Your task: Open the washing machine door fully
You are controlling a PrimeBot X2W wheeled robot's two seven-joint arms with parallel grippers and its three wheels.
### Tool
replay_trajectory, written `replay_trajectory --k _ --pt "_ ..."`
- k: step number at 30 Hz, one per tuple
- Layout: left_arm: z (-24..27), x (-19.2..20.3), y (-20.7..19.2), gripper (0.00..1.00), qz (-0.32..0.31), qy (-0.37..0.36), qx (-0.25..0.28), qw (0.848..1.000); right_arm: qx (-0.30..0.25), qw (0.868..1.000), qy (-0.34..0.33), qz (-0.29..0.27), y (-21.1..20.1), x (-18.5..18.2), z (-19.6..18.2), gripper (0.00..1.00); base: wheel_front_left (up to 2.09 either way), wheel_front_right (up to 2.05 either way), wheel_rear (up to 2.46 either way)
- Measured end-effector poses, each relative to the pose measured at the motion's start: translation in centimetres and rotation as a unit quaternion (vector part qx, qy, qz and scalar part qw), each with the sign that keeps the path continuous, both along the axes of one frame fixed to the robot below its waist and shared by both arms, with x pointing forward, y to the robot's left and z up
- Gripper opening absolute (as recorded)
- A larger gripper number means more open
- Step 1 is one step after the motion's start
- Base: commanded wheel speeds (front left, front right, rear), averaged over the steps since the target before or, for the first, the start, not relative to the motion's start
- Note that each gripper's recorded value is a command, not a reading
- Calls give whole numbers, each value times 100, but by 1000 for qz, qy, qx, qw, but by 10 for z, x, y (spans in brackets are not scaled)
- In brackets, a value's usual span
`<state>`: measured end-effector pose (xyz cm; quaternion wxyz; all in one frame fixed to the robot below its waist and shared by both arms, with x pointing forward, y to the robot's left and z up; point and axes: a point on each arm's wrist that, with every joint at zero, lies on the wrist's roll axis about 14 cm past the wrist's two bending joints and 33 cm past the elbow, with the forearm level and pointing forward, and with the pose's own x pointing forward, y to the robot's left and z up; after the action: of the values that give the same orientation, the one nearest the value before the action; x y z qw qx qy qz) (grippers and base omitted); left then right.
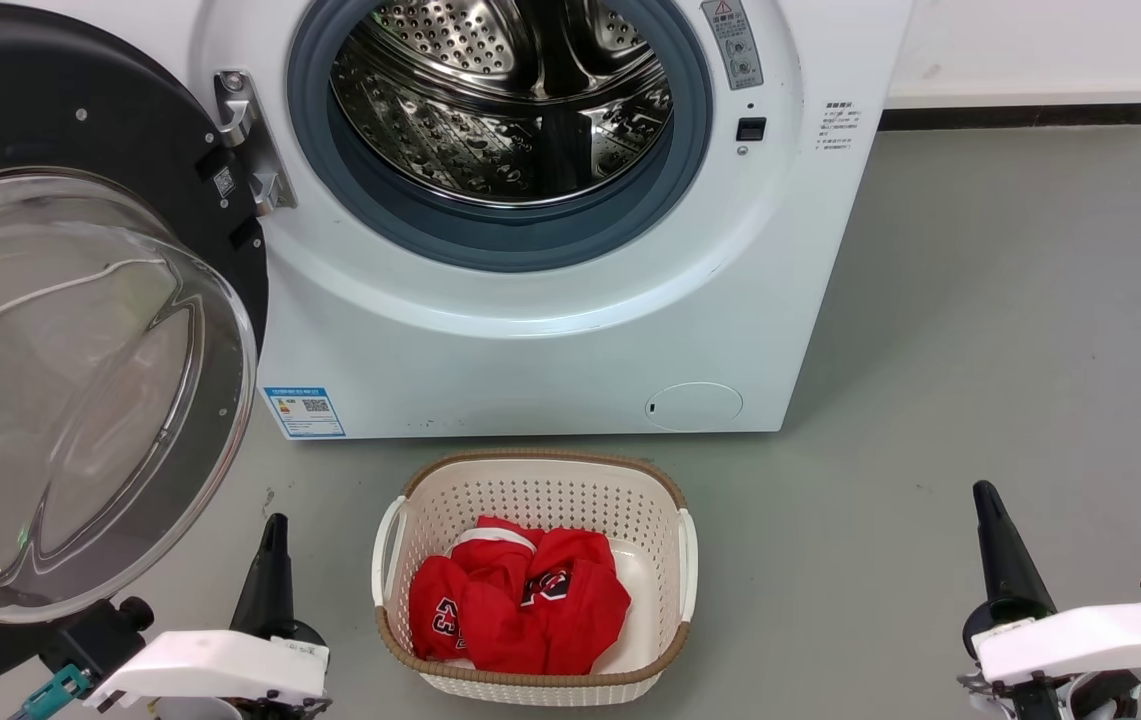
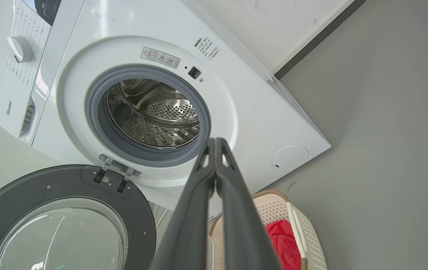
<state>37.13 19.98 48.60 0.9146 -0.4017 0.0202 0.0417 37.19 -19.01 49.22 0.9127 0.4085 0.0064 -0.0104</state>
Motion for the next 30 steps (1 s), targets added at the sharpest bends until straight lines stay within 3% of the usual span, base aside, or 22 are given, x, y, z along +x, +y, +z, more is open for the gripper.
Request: replay_trajectory --k 30 --pt "3 7 0 0 -1 -7 -171 985 167 986 8 -6 -6 7 1 0 0 0 0"
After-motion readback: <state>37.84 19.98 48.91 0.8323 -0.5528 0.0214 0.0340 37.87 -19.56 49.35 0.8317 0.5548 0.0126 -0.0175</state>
